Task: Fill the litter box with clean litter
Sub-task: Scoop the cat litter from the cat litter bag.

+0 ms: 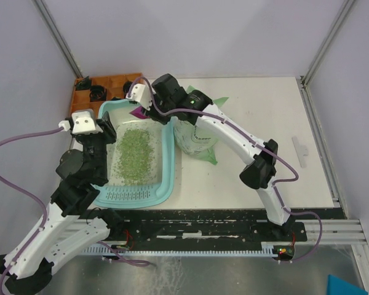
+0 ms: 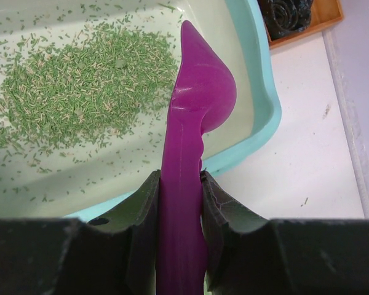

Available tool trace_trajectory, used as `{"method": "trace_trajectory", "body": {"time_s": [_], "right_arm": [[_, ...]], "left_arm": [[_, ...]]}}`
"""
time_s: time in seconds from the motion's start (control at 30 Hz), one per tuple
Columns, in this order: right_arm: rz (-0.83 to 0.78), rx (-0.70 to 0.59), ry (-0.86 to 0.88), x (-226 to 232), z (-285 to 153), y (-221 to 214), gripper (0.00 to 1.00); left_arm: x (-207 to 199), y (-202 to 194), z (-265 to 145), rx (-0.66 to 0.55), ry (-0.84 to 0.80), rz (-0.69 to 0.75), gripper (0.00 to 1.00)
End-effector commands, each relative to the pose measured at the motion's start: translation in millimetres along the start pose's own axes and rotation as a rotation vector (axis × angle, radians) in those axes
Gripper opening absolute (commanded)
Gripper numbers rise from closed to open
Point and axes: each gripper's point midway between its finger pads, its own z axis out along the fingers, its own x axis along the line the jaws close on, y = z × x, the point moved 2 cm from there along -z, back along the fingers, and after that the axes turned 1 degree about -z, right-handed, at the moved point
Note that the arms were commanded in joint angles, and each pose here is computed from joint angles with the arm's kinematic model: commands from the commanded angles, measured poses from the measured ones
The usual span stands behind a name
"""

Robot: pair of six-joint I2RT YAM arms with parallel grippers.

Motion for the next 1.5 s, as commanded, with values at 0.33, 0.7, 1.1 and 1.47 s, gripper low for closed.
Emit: {"method": "trace_trajectory", "body": {"time_s": [0.33,0.7,1.1,1.47], "right_arm": [[0.202,-0.192,-0.453,-128,-236,24,0.01],[0.613,-0.128,-0.470,-145,-326,-77,0.01],[0.955,-0.253,0.102,-79,-351,-107,0.02],[0.879,-0.351,0.320,-13,-374,-84,0.02]], "left_arm": [[-88,17,38,-0.050,-0.278,0.024,0.58],[-187,27,79,-0.101,-0.512,-0.081,0.58],[-262,41,109,-0.143,-0.700,-0.072,0.63],[-307,18,114,-0.094,-0.816,-0.083,0.61]]}}
